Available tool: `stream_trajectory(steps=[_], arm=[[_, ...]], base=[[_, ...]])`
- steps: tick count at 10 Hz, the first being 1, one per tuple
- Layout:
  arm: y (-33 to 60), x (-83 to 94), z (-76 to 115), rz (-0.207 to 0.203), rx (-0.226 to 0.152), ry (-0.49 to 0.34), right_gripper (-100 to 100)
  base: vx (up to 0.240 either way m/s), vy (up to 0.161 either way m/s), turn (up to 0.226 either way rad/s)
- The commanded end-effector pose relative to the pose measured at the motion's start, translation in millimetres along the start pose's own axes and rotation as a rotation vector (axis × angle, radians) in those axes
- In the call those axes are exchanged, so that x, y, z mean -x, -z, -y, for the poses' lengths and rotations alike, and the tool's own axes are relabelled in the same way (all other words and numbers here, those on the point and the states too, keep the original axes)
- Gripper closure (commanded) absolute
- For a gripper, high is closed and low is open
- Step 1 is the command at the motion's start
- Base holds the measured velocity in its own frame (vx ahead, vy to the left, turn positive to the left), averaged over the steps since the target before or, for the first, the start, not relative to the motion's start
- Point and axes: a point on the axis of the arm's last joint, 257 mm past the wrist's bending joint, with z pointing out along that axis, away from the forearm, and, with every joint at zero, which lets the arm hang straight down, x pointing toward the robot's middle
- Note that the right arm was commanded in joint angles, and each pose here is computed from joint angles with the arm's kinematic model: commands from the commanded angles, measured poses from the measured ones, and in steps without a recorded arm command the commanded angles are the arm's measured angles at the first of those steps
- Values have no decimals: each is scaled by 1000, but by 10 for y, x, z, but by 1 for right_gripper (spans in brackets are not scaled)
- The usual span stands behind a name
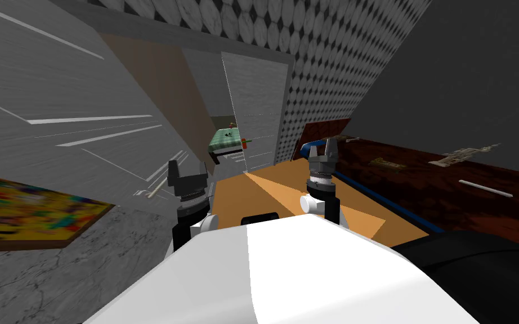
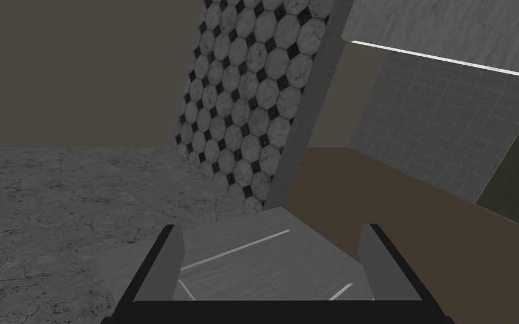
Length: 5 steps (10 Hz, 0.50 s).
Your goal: Pull the door open
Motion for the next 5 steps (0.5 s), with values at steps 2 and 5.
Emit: stream_trajectory(steps=[2, 5], arm=[[28, -41, 191, -18, -28, -9, -100], [74, -89, 467, -40, -70, -21, -100]], base=[[55, 15, 105], [84, 23, 109]])
